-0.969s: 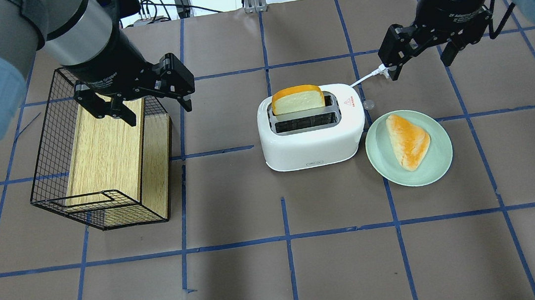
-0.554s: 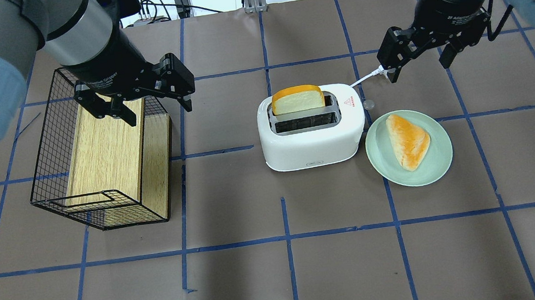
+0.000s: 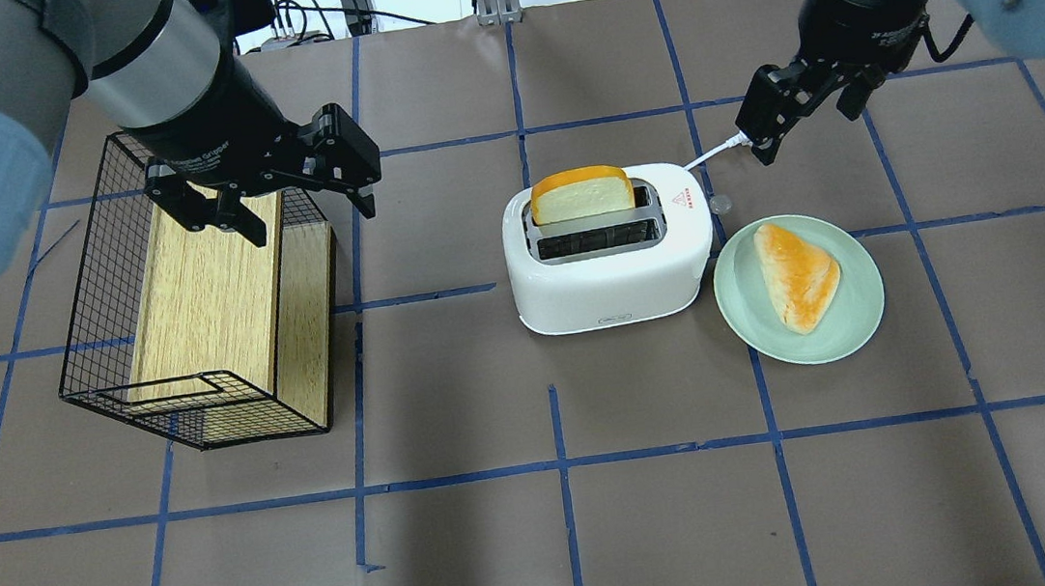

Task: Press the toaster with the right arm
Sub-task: 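Move the right gripper above the toaster's lever near the plate, then lower the closed right gripper onto the toaster's lever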

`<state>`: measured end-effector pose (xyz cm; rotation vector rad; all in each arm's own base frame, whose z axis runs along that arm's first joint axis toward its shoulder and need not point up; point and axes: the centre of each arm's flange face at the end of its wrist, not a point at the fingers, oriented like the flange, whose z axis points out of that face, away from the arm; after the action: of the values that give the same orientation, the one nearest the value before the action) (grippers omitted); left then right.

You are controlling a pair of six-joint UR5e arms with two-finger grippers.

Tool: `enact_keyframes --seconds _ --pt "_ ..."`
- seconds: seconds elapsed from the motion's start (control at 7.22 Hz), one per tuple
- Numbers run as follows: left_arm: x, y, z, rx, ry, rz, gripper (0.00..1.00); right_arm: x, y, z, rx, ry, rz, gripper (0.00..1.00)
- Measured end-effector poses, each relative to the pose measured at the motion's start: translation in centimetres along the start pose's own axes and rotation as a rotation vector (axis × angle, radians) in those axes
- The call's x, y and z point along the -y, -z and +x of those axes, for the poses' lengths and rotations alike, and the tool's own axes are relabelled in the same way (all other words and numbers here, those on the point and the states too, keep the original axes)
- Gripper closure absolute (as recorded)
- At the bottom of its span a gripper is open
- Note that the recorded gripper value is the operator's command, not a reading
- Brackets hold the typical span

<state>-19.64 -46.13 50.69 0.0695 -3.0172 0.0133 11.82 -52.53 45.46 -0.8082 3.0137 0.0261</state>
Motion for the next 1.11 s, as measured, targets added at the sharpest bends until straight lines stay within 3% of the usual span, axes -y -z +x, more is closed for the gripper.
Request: enact_keyframes --seconds 0.28,0.42,0.55,0.83,0.97,1.11 --pt "0.0 0.0 0.0 0.0 0.0 0.0 0.0 2.1 -1.8 1.3 -0.034 0.452 0.029 0.0" --pt "0.0 0.0 0.0 0.0 0.001 0.0 0.0 3.2 -2.6 2.0 -0.062 0.64 0.047 0.0" --pt "0.0 0.0 0.0 0.0 0.001 0.0 0.0 4.1 -3.5 2.5 -0.081 0.764 0.058 0.0" --pt "0.0 0.0 0.0 0.0 0.0 0.0 0.0 5.0 -5.5 2.5 -0.073 0.861 0.061 0.06" --pt "0.0 0.0 0.0 0.0 0.0 0.0 0.0 5.1 -7.4 1.8 -0.05 0.892 0.079 0.15" --pt "0.0 0.0 0.0 0.0 0.0 0.0 0.0 4.9 -9.4 0.9 -0.043 0.931 0.115 0.35"
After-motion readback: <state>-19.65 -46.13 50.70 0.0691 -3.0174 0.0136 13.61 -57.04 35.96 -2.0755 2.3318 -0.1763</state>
